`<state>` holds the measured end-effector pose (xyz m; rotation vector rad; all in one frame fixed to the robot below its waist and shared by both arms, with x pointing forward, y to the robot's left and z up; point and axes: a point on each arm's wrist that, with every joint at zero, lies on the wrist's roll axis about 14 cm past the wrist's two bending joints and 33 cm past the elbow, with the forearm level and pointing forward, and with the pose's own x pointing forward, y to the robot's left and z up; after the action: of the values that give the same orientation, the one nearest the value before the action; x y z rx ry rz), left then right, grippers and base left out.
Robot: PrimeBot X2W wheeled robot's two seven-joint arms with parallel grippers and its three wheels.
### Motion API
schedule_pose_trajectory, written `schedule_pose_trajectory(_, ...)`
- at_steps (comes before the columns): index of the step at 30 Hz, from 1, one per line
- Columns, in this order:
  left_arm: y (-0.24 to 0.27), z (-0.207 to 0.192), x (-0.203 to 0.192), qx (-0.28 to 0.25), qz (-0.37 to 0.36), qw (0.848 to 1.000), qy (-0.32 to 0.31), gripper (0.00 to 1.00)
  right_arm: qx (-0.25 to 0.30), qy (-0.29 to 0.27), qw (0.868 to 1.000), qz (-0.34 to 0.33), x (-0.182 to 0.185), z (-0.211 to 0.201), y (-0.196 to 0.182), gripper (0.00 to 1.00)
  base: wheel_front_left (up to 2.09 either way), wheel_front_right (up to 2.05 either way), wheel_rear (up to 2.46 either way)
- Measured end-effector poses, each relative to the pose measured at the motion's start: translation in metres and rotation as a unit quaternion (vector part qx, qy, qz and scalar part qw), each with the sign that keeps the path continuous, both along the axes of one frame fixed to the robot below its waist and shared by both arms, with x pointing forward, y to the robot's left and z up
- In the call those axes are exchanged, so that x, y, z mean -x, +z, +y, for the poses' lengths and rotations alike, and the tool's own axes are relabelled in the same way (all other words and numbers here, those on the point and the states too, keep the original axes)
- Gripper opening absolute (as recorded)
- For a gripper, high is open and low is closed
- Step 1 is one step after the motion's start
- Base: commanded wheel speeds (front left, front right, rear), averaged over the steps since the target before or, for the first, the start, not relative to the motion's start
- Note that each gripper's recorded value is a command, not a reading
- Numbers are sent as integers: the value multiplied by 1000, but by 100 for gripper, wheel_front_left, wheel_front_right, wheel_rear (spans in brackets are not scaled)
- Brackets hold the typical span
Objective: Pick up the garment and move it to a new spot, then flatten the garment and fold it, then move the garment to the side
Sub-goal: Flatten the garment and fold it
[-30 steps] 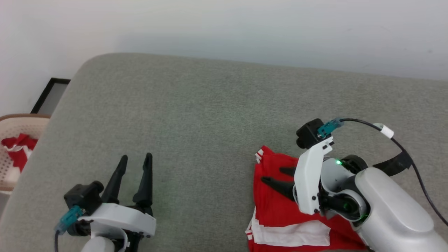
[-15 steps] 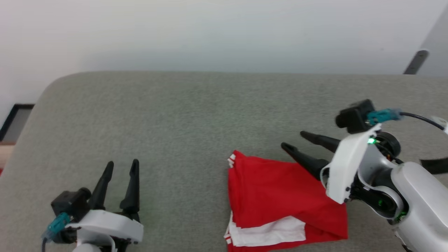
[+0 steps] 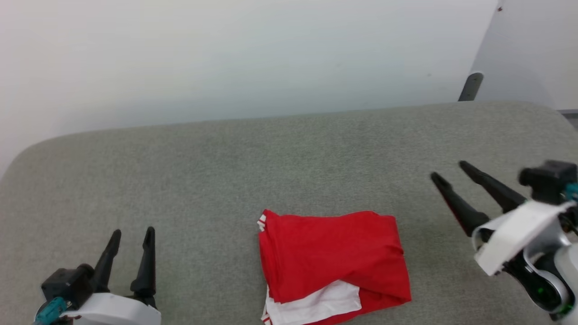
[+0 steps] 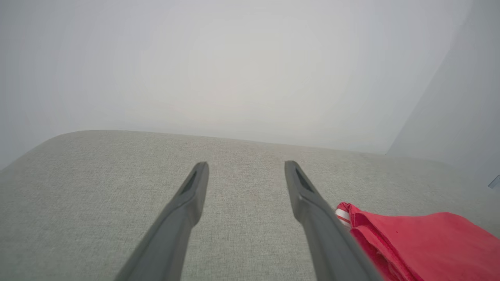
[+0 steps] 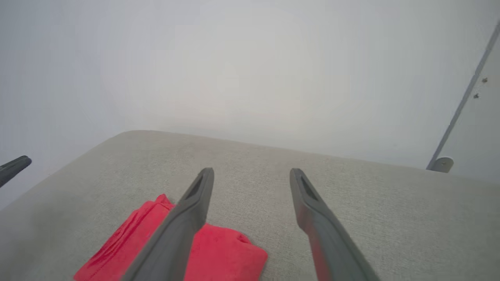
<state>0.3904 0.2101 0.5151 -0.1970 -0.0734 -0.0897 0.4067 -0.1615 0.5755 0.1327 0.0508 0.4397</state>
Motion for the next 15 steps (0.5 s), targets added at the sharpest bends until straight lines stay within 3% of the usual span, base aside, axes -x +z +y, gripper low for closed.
schedule_pose_trajectory(8, 4, -2, 2, -8, -4, 1000, -5, 100, 12, -74, 995, -65, 15, -50, 4, 100, 0, 0, 0)
schedule_pose_trajectory(15, 1, 4, 6, -16, 0, 1000, 3, 100, 31, -114, 991, -69, 26, -76, -14, 100, 0, 0, 0)
